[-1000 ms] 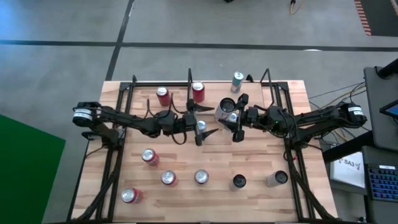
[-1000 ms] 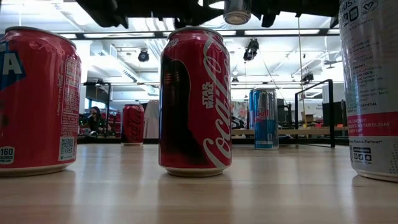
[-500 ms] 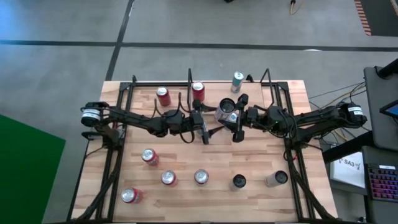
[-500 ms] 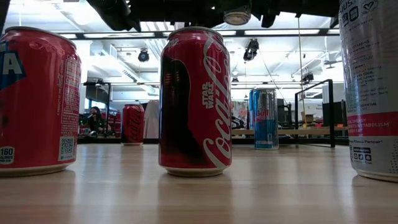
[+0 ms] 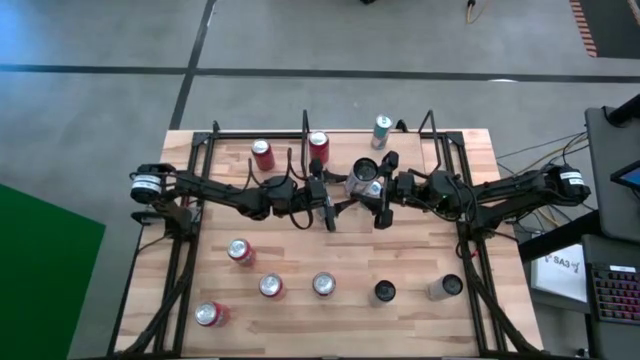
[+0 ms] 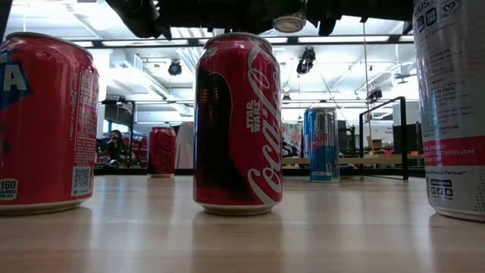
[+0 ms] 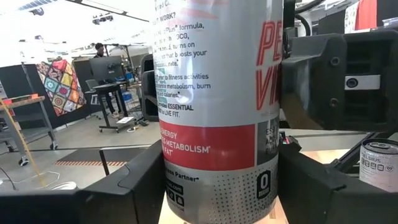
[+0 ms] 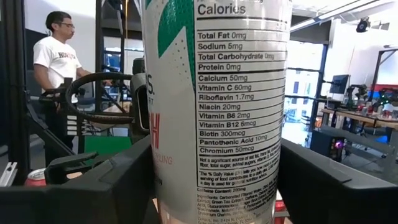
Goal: Place canned beverage on shelf
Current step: Put the white and pink soda can on the shelf
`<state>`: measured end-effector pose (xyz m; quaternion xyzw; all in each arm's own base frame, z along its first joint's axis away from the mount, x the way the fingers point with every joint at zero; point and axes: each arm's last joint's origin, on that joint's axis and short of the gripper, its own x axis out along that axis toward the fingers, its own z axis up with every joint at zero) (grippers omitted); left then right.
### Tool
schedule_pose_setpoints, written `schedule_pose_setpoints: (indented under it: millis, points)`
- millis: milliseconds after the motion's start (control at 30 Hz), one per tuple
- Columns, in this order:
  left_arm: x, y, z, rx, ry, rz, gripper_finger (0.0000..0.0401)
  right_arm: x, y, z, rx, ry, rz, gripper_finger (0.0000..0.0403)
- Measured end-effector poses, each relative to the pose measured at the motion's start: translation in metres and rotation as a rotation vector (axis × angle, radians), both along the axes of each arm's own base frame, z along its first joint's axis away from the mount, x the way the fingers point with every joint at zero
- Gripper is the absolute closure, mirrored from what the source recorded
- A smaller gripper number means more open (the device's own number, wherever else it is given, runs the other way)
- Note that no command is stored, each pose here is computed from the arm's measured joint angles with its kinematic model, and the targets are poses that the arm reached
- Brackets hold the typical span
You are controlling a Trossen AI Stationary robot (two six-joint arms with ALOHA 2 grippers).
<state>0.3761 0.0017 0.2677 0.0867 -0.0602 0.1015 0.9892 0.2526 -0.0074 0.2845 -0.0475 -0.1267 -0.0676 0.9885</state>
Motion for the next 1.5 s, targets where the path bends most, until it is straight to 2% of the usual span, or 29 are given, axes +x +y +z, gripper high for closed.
schedule_pose_setpoints:
  millis: [133,267,433,867,1233,1500]
  points:
    - [0.0,-0.001,-0.002,0.007,0.023,-0.006,0.0166,0.0,0.0,0.0,0.012,-0.002,0.004,0.0093]
    - [0.0,-0.001,-0.005,0.007,0.045,-0.006,0.0164,-0.002,0.0,0.002,0.013,-0.001,0.004,0.0085]
    - [-0.001,0.0,-0.009,0.001,0.064,-0.003,0.0163,-0.005,0.0,0.009,0.018,0.074,-0.004,0.0089]
    - [-0.002,0.0,-0.011,-0.008,0.067,0.002,0.0161,-0.001,-0.001,0.056,0.03,0.341,-0.023,0.0089]
    - [-0.002,0.001,-0.013,-0.018,0.094,0.034,0.0161,-0.008,-0.001,0.103,0.074,0.4,-0.028,0.0102]
    - [-0.002,0.001,-0.013,-0.018,0.093,0.036,0.0161,-0.008,-0.001,0.112,0.121,0.469,-0.024,0.0122]
